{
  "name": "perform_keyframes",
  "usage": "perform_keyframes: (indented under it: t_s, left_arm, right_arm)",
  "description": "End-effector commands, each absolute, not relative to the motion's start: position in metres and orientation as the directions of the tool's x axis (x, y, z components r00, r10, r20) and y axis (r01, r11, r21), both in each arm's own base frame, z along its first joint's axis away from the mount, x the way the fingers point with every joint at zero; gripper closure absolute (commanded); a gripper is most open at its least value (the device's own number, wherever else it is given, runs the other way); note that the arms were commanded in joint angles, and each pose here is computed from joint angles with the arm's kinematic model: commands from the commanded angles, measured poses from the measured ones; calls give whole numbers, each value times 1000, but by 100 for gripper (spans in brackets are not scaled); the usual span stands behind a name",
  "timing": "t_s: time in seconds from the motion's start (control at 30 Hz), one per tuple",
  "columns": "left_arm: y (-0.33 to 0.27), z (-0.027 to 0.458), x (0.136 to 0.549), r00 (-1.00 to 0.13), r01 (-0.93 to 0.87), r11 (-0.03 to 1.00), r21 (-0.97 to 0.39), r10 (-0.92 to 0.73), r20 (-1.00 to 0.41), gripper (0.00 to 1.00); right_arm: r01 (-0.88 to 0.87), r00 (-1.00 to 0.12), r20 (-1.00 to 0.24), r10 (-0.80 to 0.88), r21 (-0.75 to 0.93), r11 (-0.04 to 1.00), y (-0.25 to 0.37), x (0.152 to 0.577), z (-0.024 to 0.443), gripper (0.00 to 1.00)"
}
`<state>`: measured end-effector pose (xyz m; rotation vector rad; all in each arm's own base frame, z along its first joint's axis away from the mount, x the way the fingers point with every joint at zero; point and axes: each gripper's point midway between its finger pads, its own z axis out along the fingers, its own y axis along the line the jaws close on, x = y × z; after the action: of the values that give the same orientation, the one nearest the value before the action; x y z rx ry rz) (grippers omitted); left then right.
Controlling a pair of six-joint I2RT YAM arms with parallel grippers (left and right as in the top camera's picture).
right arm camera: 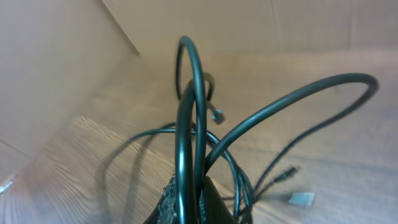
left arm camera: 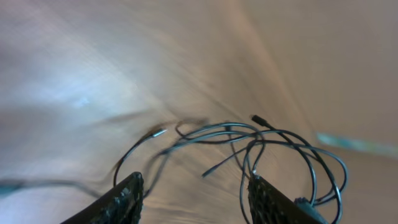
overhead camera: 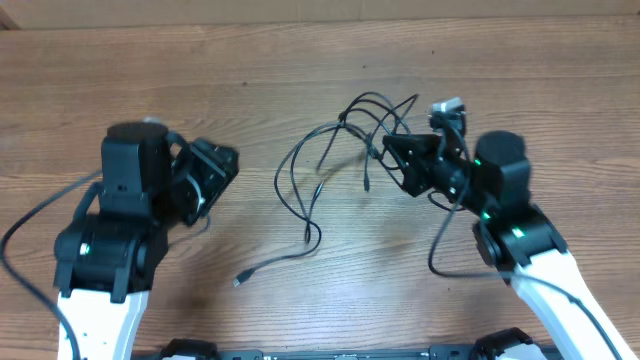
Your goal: Untangle cables
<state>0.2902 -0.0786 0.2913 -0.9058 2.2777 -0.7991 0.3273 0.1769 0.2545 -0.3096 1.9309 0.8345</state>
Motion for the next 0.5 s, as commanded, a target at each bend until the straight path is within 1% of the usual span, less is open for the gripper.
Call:
perform_keyframes:
  t_s: [0.0,0.03,0.07,0.1,0.17,0.27,0.33,0.37,0.47]
  left_arm:
    - [-126,325,294,-778,5,670,-742,-463,-424,44]
    - [-145,346,294,-779,209,639,-740,-349,-521,36]
    - [-150,353,293,-767,277,625,-730,-314,-560,26]
    - [-151,355,293,-758,301,625,-720,-301,-579,20]
    - [-148,352,294,-759,284,639,-715,-306,-575,1]
    - [-150,345,293,-776,273,643,-716,-293,-558,0]
    - [-156,343,292,-764,339,654,-676,-228,-604,0]
    - [-161,341,290,-743,402,665,-630,-166,-649,0]
    - [-170,338,288,-696,495,678,-544,-66,-715,0]
  right_arm:
    - [-579,-398,-896,195,411,704,173,316,308,96]
    - [-583,-381,-897,223,420,695,171,311,320,96]
    - [-583,-377,-894,242,432,688,171,309,326,96]
    - [-582,-376,-891,256,442,682,170,308,330,96]
    - [-595,-377,-882,282,464,656,172,304,338,96]
    - [-646,-375,-879,294,475,597,181,296,349,96]
    - [-666,-375,-874,310,486,566,184,293,357,96]
    - [-678,-380,-866,326,500,539,186,290,362,96]
    - [-696,-406,-847,343,530,484,191,284,370,96]
